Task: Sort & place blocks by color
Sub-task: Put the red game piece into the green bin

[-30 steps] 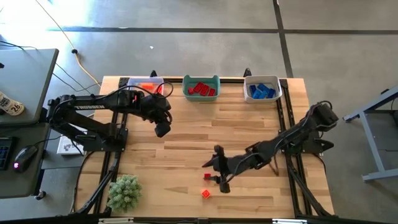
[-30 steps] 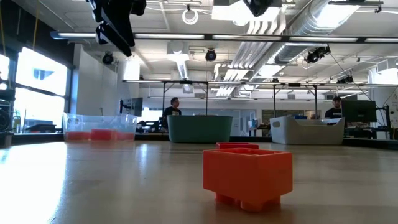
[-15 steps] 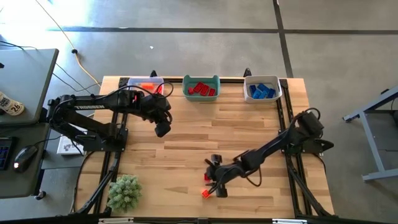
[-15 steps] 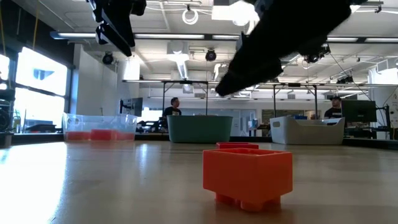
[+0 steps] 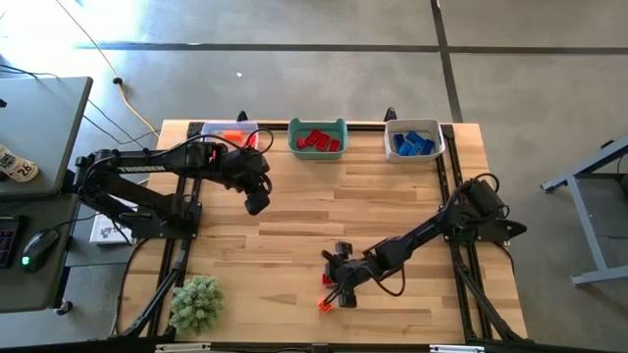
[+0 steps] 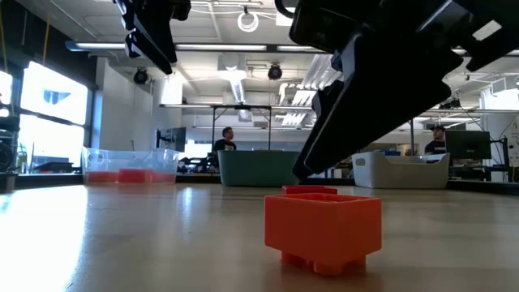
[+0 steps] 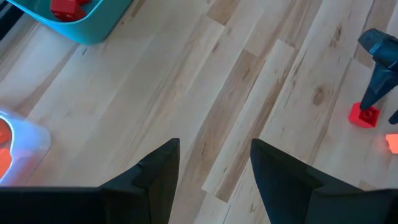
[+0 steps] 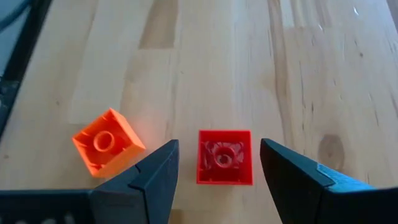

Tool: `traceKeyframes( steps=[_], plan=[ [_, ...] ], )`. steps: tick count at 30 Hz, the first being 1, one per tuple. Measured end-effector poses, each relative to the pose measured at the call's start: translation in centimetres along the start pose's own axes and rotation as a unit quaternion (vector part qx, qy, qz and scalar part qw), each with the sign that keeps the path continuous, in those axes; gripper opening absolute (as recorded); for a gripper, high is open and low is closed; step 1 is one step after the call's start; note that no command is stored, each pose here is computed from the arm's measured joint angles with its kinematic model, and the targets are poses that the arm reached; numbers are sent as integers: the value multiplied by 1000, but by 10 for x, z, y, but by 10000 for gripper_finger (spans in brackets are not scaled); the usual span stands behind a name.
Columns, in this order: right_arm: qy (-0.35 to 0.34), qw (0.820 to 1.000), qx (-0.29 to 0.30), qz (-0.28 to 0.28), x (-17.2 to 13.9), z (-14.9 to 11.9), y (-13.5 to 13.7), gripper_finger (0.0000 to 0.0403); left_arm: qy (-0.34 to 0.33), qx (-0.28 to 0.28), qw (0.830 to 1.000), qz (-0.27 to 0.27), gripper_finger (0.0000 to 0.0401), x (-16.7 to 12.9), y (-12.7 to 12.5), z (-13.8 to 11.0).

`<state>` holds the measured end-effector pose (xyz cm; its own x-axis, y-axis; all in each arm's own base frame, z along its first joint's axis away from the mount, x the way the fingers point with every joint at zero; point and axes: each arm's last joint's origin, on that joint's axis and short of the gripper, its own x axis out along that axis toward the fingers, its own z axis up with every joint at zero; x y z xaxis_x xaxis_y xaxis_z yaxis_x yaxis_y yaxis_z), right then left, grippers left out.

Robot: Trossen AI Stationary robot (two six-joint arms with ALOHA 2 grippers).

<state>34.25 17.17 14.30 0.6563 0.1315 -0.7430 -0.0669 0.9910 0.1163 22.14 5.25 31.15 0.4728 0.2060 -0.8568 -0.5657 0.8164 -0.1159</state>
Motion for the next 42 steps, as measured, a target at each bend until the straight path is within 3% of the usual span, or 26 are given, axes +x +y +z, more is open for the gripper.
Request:
traceKeyframes(
  steps=[22,28,35,42],
  plan=[
    [38,999,13,-3,12,-6,-15,211,0,0,1000,0,184,0,0,0],
    [48,998,11,24,13,-5,-16,180,0,0,1000,0,184,0,0,0],
    [46,998,32,29,13,-4,-16,105,0,0,1000,0,184,0,0,0],
    [33,997,66,17,13,0,-22,105,0,0,1000,0,184,0,0,0]
  ],
)
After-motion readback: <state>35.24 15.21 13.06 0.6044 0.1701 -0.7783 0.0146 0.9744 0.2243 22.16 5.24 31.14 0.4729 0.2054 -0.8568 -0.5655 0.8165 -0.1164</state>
